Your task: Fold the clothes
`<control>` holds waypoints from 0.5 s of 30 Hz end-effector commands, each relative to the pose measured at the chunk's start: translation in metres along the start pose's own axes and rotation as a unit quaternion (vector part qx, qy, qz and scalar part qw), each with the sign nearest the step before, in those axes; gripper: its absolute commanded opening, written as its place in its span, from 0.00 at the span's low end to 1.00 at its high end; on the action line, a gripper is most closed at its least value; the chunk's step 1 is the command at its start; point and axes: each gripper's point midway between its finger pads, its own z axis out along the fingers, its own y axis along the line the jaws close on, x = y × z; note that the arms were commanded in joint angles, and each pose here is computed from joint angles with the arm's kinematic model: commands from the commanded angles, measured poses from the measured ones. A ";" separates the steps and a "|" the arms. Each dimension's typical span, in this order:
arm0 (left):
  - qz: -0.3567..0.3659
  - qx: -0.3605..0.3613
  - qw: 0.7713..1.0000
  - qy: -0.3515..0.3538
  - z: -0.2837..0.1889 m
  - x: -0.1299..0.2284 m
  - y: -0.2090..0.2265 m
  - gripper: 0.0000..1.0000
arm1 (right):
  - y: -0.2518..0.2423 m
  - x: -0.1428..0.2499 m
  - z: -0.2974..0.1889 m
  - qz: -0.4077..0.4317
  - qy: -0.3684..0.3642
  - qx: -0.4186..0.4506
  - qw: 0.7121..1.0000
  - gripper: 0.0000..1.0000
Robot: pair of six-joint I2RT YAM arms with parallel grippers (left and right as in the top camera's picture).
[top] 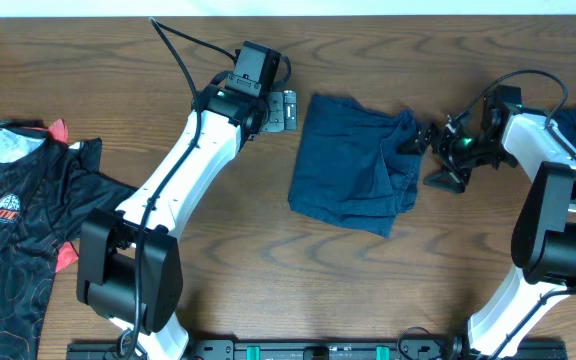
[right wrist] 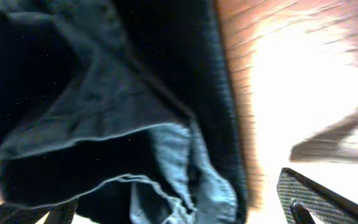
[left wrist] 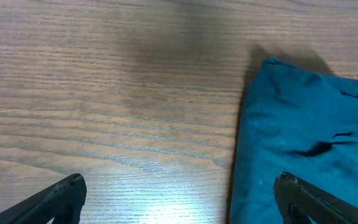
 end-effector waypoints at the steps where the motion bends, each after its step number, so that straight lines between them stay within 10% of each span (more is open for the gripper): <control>1: 0.001 -0.001 1.000 0.002 0.001 0.000 0.002 0.98 | -0.002 -0.007 -0.001 -0.022 -0.015 0.018 0.999 0.99; 15: 0.001 0.004 1.000 0.006 0.001 0.002 0.000 0.98 | 0.065 -0.015 -0.010 -0.083 -0.023 -0.123 0.989 0.99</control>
